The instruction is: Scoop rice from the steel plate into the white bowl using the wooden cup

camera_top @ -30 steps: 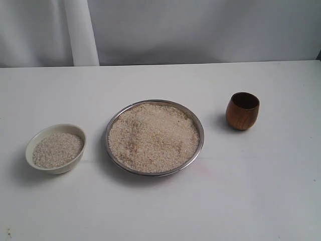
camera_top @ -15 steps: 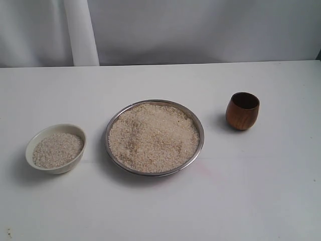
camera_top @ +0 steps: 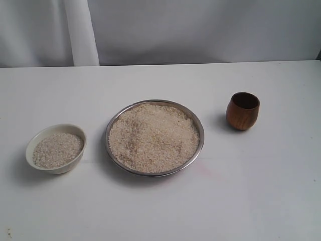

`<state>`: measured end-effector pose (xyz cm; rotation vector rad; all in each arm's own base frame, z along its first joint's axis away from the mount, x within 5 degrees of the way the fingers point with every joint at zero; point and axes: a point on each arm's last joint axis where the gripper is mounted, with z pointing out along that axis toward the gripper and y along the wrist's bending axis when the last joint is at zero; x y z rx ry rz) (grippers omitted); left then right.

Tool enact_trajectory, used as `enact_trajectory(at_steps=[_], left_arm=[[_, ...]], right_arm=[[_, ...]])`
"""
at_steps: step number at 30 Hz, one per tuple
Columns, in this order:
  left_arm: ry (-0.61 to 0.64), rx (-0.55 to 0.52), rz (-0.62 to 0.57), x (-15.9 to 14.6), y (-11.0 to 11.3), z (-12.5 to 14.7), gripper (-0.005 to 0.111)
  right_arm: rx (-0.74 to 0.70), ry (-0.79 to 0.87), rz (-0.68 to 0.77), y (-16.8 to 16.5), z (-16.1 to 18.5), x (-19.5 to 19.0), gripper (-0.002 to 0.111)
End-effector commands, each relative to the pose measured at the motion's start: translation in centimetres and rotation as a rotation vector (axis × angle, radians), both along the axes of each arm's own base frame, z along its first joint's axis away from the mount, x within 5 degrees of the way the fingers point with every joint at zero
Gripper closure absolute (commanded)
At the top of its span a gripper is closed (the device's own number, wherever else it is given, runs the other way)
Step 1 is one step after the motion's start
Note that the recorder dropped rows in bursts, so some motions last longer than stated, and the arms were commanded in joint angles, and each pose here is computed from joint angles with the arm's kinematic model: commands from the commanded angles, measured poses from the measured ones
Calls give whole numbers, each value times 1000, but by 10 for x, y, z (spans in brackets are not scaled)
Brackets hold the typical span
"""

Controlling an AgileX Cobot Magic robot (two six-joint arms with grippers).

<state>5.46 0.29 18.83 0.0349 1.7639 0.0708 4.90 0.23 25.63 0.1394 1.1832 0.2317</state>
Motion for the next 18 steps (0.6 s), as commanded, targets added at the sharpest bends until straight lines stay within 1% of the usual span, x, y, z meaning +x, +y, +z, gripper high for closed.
enact_trajectory(at_steps=[1,6,8,10,14,15,17,18], left_arm=[[-9,-13,-4,0,-1,0,107],[-9,-13,-4,0,-1,0,107],[-9,-13,-4,0,-1,0,107],[-9,-13,-4,0,-1,0,107],[-9,-13,-4,0,-1,0,107],[-9,-13,-4,0,-1,0,107],[-9,-13,-4,0,-1,0,107],[-9,-13,-4,0,-1,0,107]], right_arm=[[15,87,-8,-1,23,10,108],[21,221,-27,-4,55,35,108],[17,250,-29,-4,65,45,108],[-26,274,-40,-4,74,56,108],[-36,326,-43,-5,89,81,108],[-55,333,-46,-5,92,87,108],[-154,353,-65,-6,99,99,108],[-174,354,-68,-6,104,104,108]])
